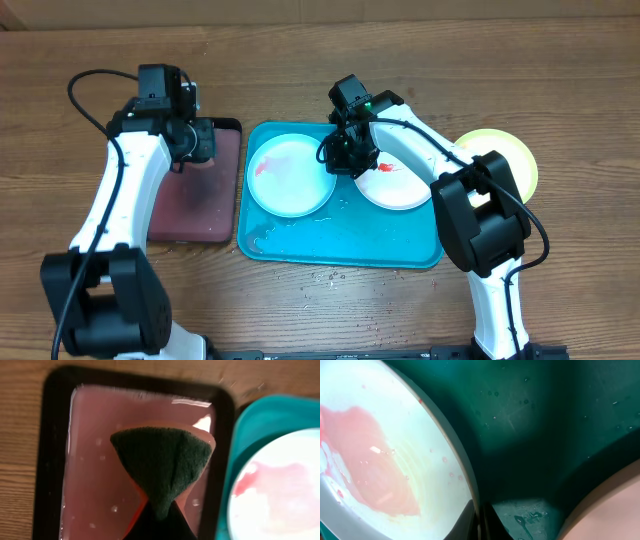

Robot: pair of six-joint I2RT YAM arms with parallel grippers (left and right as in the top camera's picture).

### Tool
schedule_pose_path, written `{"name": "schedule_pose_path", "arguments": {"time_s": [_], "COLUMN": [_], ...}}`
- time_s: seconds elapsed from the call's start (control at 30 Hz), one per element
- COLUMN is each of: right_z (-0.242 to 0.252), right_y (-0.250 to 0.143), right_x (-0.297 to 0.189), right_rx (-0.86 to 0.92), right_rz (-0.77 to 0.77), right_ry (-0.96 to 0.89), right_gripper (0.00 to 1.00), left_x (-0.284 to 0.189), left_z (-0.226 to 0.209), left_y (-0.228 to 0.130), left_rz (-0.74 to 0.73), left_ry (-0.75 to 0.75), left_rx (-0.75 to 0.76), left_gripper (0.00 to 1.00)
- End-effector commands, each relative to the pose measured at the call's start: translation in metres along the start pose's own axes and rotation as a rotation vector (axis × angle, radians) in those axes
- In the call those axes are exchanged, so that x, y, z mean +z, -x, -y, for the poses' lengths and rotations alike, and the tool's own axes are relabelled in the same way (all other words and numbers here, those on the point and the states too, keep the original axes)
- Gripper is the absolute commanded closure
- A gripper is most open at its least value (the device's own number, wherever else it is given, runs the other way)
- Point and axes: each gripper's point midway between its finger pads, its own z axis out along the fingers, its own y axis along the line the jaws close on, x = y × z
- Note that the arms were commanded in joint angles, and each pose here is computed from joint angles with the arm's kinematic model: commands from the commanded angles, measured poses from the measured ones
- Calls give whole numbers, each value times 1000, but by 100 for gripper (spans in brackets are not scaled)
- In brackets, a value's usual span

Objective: Clean dirty plates on tray and stack at the side
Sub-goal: 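Return the sponge to the water tray with the left gripper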

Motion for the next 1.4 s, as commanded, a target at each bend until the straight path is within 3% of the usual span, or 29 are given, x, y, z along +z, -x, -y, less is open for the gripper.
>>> {"name": "schedule_pose_path", "arguments": {"time_s": [0.0,0.13,0.3,0.33,0.4,0.43,0.9,1.07,1.13,1.2,1.37], "right_z": [-5,-4,-3,-3,-3,-3,-3,-3,-3,-3,-3], "right_y": [6,5,4,4,4,3,3,3,3,3,2], "right_x": [-9,-9,-9,-9,-9,-8,-8,-8,-8,-8,-8], "right_rx": [-4,-3,-1,-1,-1,-1,0,0,1,0,2], "right_rz": [25,21,15,15,15,15,15,13,11,11,8], "right_ry": [13,11,8,8,8,8,8,8,7,7,5], "right_gripper": [96,96,96,96,96,96,96,96,96,96,96], "left_x": [24,58,71,71,71,72,86,102,105,105,92], "left_z": [-2,-11,-26,-26,-25,-25,-19,-17,-15,-15,-15], "left_y": [-13,-37,-47,-46,-44,-43,-24,-29,-30,-27,-4], "left_rz": [-83,-209,-252,-249,-241,-237,-158,-177,-183,-170,-112], "left_ry": [8,55,148,147,146,146,113,101,88,87,88], "left_rx": [75,63,13,13,12,12,1,1,0,0,0], "left_gripper": [96,96,96,91,46,39,37,44,64,94,96]}}
